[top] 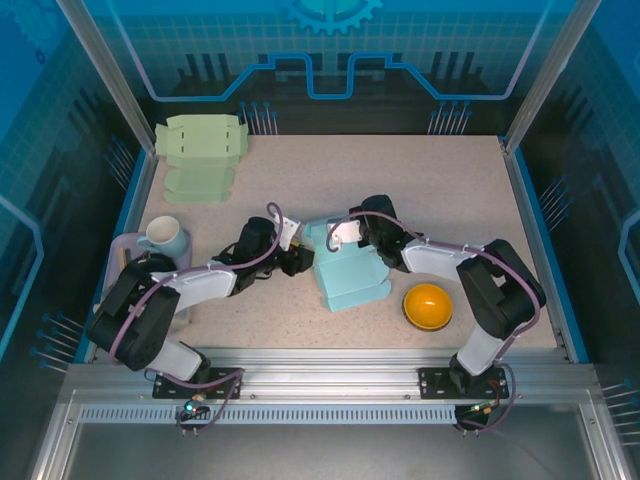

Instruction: Fold the paper box

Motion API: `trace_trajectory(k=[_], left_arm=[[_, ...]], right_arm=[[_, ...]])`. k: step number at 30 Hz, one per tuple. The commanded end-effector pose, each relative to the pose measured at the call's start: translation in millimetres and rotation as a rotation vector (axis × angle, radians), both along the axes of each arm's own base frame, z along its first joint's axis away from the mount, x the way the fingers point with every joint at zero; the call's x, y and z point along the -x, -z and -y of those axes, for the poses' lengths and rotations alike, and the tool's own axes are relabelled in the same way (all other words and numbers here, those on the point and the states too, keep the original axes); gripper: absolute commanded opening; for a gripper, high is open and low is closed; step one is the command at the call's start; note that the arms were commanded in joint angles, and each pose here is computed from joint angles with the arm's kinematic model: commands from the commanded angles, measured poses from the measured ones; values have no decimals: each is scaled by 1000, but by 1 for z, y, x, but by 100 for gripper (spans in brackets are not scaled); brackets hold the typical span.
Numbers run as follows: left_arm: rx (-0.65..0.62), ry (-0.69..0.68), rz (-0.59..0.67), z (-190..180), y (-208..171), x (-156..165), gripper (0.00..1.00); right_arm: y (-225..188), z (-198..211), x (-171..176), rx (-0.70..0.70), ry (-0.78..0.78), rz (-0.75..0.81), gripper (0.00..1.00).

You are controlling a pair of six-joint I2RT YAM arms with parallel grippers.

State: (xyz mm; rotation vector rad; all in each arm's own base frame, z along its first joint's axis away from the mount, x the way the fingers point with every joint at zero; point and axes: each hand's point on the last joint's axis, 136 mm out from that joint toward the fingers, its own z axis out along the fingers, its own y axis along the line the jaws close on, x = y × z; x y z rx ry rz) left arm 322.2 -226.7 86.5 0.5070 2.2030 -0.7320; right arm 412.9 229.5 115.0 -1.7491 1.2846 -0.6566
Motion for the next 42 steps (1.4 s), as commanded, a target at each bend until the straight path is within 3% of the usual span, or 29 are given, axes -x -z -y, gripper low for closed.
trace_trajectory(k=[1, 9, 18, 42], left_arm=[[-14, 1, 26, 1, 1, 2, 45], [-42, -28, 72, -2, -7, -11, 48], [-29, -8, 59, 6, -1, -14, 47], [-57, -61, 102, 16, 2, -34, 43]], right_arm=[[-23, -2, 2, -73, 22, 70, 0], [-16, -3, 14, -64, -10, 41, 0], [-13, -5, 15, -55, -1, 126, 0], [12, -10, 27, -17, -7, 121, 0]])
